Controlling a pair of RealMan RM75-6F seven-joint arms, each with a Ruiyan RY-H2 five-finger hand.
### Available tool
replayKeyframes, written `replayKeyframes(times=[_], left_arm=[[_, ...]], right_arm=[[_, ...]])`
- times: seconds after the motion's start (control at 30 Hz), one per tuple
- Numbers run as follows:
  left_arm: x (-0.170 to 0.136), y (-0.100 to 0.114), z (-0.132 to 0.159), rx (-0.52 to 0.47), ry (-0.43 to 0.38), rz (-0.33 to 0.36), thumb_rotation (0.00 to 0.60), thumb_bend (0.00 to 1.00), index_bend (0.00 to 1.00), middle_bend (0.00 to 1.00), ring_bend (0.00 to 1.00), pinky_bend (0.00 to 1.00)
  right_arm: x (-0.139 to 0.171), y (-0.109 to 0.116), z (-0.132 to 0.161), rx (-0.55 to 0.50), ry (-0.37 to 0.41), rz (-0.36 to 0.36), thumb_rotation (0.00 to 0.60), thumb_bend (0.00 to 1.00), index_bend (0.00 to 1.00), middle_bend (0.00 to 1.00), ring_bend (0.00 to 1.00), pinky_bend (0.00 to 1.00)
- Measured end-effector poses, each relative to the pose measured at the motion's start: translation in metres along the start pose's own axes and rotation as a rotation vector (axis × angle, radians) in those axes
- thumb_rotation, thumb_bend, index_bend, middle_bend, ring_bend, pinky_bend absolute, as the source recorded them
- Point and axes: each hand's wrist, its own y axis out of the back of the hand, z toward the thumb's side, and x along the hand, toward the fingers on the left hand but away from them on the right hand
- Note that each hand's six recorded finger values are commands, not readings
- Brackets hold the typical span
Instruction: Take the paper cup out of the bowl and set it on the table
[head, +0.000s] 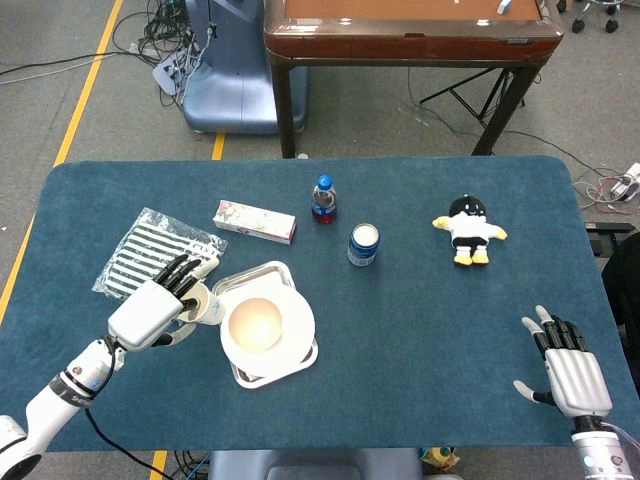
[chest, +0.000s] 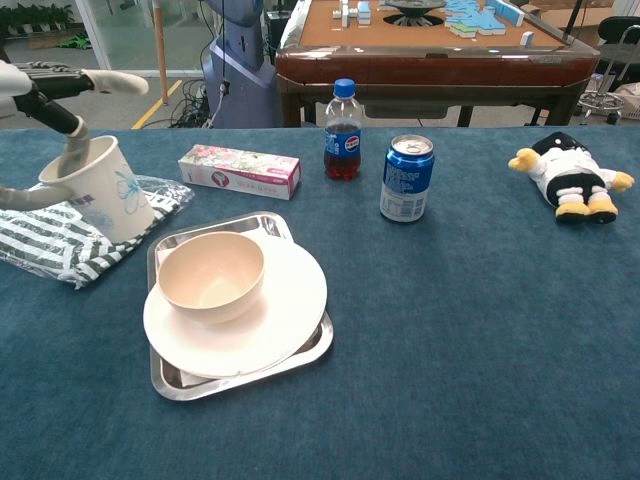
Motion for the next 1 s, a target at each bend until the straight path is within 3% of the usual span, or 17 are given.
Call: replayKeyframes(times=[0.47,1.0], left_arm=[[-0.045,-0.017,-0.036,0.003,0.093,0.001,0.6,0.32,0.58,0.0,0.0,0.0],[-0.083,-0.036,-0.033,-0.059,0.131,0.025,0.6,0.32,0.58,0.0,0.0,0.0]], right_arm=[[0.001,-0.006,0.011,0.023,0.017,0.005,0.6,0.22,0.0,0.0,0.0,0.0],[0.012,-0.01,0.029,0.049,0.06,-0.015,0.6,0.22,0.0,0.0,0.0,0.0]])
